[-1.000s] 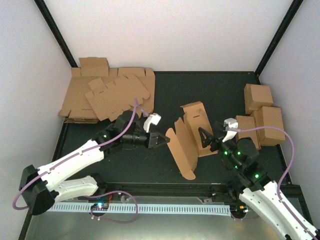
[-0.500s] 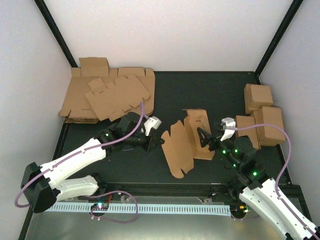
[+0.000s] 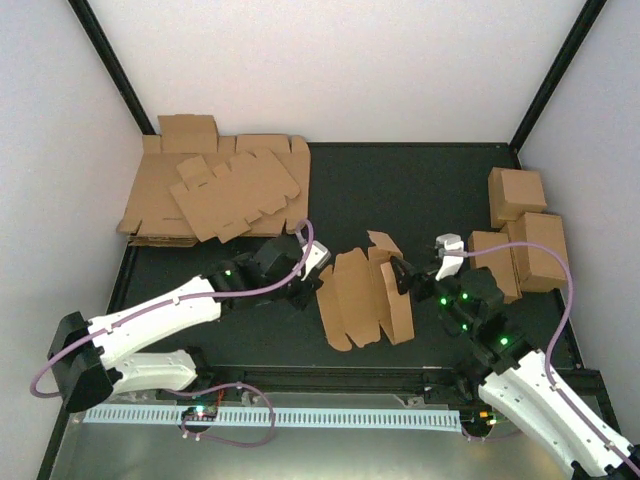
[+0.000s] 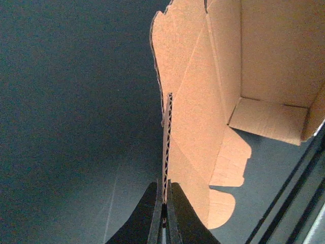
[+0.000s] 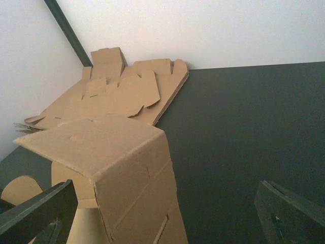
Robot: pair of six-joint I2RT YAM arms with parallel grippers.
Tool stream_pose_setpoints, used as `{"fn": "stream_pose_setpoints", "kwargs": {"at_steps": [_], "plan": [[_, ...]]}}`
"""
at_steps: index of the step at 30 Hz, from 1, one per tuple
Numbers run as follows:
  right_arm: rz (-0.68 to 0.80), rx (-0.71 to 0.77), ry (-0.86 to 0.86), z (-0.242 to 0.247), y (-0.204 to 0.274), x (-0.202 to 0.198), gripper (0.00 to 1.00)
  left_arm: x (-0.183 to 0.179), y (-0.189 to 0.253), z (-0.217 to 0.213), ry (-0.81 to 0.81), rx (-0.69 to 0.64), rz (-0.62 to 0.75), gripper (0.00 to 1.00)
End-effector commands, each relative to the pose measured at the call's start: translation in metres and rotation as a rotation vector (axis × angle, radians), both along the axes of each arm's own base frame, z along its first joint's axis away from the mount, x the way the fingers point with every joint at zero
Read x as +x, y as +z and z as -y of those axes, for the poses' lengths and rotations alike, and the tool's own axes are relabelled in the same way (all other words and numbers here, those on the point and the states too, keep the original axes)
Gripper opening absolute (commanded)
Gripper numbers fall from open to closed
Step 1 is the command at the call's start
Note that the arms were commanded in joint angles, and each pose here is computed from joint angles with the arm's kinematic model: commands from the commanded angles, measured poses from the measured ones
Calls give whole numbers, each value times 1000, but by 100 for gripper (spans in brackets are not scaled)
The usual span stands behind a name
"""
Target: Fold the paper box
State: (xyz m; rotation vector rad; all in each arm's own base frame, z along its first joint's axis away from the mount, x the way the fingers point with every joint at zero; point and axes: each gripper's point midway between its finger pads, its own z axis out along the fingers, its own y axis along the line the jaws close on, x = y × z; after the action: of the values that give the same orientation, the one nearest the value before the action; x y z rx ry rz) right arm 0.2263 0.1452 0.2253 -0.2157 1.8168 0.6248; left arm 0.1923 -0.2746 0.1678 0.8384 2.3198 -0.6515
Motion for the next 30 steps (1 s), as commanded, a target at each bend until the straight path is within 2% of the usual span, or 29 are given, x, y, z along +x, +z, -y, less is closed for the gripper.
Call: {"fn": "stream_pose_setpoints", "kwargs": {"at_steps": [1, 12, 16, 19, 27, 30], "plan": [[9, 19, 25, -6, 2, 0, 99, 9, 7, -4, 29, 96, 117, 2], [-105, 57, 78, -17, -20, -6, 99, 11, 4, -3, 36, 196, 209, 2], [-74, 101, 68, -13, -9, -9, 92, 13, 1, -4, 47, 234, 219, 2], [-91, 116, 103, -19, -3, -11, 91, 15, 2, -7, 59, 255, 231, 3], [-168, 46, 129, -26, -13, -8, 90, 17, 30, -17, 110, 201, 282, 3], [-178, 45, 135, -29, -12, -5, 82, 15, 41, -19, 103, 183, 317, 3]]}}
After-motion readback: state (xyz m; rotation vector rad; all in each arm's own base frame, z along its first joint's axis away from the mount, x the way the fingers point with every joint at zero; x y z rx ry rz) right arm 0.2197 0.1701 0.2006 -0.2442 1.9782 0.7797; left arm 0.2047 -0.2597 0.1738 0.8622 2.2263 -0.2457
